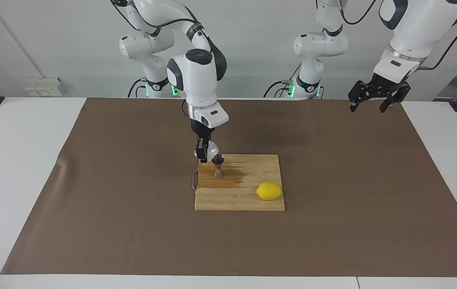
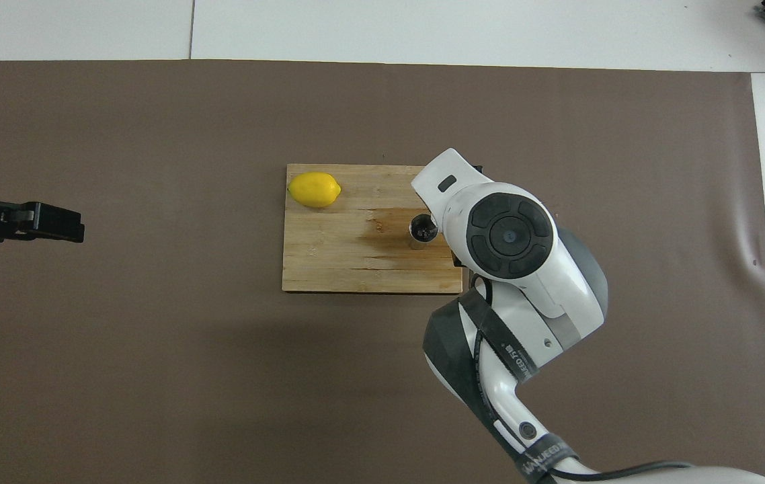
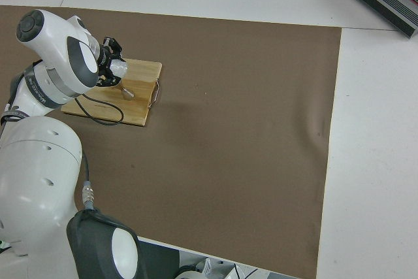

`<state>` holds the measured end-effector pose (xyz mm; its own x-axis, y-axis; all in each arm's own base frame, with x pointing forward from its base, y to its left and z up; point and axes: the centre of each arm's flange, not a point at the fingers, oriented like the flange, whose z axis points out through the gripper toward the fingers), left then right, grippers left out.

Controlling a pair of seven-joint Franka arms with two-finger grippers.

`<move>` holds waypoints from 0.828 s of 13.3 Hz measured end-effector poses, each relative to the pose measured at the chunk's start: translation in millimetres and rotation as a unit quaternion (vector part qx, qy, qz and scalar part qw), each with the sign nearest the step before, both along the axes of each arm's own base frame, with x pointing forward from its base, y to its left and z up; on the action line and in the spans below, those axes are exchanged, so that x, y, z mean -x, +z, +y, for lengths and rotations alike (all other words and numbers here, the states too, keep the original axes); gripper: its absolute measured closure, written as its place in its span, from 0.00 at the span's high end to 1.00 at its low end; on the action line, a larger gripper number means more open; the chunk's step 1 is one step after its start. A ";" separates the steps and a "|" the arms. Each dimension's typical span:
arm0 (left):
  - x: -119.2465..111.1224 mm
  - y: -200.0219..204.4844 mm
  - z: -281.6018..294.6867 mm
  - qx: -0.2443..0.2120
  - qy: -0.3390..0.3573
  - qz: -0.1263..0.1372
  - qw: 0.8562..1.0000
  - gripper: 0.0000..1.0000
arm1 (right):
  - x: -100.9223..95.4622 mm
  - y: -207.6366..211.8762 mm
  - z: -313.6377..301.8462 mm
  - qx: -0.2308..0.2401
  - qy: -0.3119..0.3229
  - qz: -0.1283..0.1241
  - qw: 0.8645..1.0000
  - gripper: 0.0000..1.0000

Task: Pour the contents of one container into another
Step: 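Turn the white cup upright and carry it back with the right gripper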

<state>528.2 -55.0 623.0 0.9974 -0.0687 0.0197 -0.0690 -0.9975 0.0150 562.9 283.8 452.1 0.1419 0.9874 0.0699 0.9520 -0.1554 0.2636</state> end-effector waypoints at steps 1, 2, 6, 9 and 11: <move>0.0 0.0 0.0 0.000 0.000 0.000 1.000 1.00 | -2.8 0.8 -3.5 -0.016 -0.007 0.000 1.000 0.51; 0.0 0.0 0.0 0.000 0.000 0.000 1.000 1.00 | -6.3 1.6 -8.7 -0.031 -0.010 0.001 0.999 0.51; 0.0 0.0 0.0 0.000 0.000 0.000 1.000 1.00 | -25.1 3.2 -47.9 -0.108 0.002 0.020 0.994 0.51; 0.0 0.0 0.0 0.000 0.000 0.000 1.000 1.00 | -37.5 0.3 -84.6 -0.145 0.018 0.023 0.989 0.51; 0.0 0.0 0.0 0.000 0.000 0.000 1.000 1.00 | -44.3 -6.0 -114.3 -0.163 0.021 0.022 0.986 0.51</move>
<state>528.2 -55.0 623.0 0.9974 -0.0687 0.0198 -0.0690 -0.9975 0.0150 607.1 169.6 446.2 0.1105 0.9185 0.3796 0.9689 -0.1846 0.1646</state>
